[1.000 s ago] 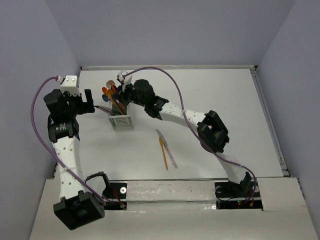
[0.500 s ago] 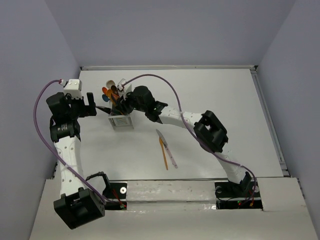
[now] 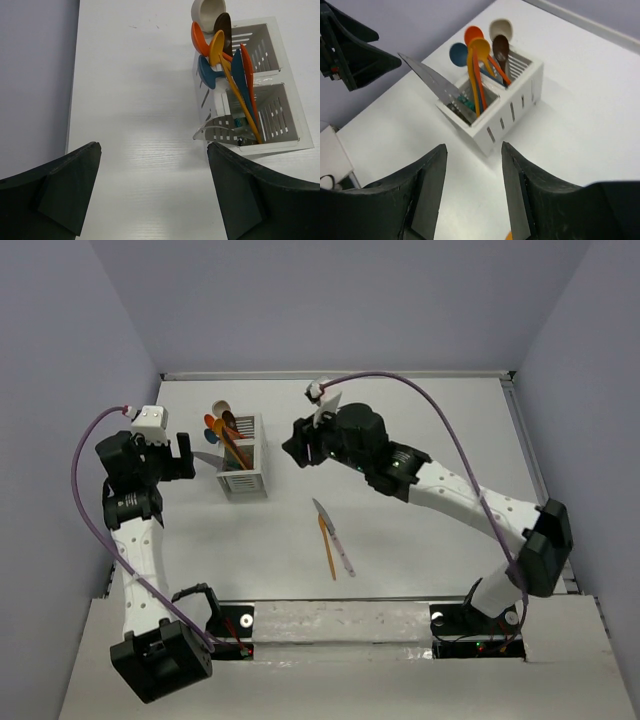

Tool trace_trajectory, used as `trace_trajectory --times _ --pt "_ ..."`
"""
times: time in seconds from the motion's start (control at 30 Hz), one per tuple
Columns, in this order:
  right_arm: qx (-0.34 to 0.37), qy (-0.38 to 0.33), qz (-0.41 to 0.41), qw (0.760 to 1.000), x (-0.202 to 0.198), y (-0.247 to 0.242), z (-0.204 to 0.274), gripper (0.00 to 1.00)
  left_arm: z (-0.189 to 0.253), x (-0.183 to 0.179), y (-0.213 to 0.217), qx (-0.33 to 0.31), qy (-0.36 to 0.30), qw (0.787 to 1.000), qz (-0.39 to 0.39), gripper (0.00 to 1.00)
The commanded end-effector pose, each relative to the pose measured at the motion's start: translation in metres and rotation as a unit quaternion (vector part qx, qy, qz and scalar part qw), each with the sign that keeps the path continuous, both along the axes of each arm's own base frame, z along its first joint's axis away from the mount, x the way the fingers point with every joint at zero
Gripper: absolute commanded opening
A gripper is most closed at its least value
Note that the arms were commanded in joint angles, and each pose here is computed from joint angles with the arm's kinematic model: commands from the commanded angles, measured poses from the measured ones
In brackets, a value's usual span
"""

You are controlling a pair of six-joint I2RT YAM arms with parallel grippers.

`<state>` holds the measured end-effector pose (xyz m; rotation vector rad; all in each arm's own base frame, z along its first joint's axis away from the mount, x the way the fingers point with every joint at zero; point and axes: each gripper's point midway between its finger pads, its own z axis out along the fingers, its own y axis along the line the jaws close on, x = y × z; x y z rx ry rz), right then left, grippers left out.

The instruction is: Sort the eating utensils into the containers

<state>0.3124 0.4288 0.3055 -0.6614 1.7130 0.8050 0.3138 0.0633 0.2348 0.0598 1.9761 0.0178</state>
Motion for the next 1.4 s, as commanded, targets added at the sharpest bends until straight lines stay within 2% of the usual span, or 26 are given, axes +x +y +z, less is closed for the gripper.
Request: trace_trajectory --times 0.0,0.03,0.13,0.23,0.33,0.5,0.7,1.03,1.23,1.37 --pt "-0.12 0.156 -0.098 0.976 -0.036 -0.073 -0.097 0.54 0.01 -0.003 0.003 0.021 -0.026 0.999 -0.001 0.99" --pt "-0.157 0.203 -0.108 0.96 -0.052 -0.09 -0.131 0.54 0.007 -0.004 0.004 0.024 -0.024 0.999 -0.001 0.99" --pt "-0.207 0.272 -0.1 0.934 -0.086 -0.11 -0.172 0.55 -0.002 -0.009 0.007 0.037 -0.016 0.999 0.005 0.99" --pt "-0.231 0.305 -0.105 0.918 -0.103 -0.119 -0.191 0.57 -0.019 -0.017 0.008 0.044 0.001 0.999 0.01 0.99" --pt "-0.255 0.309 -0.12 0.908 -0.11 -0.125 -0.208 0.58 -0.032 -0.022 0.011 0.053 0.013 0.998 0.013 0.99" --pt "-0.269 0.301 -0.095 0.91 -0.124 -0.111 -0.22 0.57 -0.027 -0.024 0.014 0.055 0.002 0.998 0.023 0.99" --pt "-0.309 0.313 -0.121 0.89 -0.122 -0.118 -0.256 0.54 -0.027 -0.024 0.016 0.057 0.001 0.998 0.027 0.99" --pt "-0.361 0.307 -0.143 0.869 -0.108 -0.116 -0.293 0.41 -0.027 -0.024 0.016 0.058 -0.004 0.998 0.028 0.99" --pt "-0.395 0.313 -0.158 0.849 -0.107 -0.123 -0.316 0.37 -0.026 -0.024 0.015 0.057 -0.006 0.998 0.026 0.99" --pt "-0.405 0.311 -0.161 0.845 -0.104 -0.122 -0.323 0.27 -0.026 -0.024 0.015 0.057 -0.005 0.998 0.027 0.99"
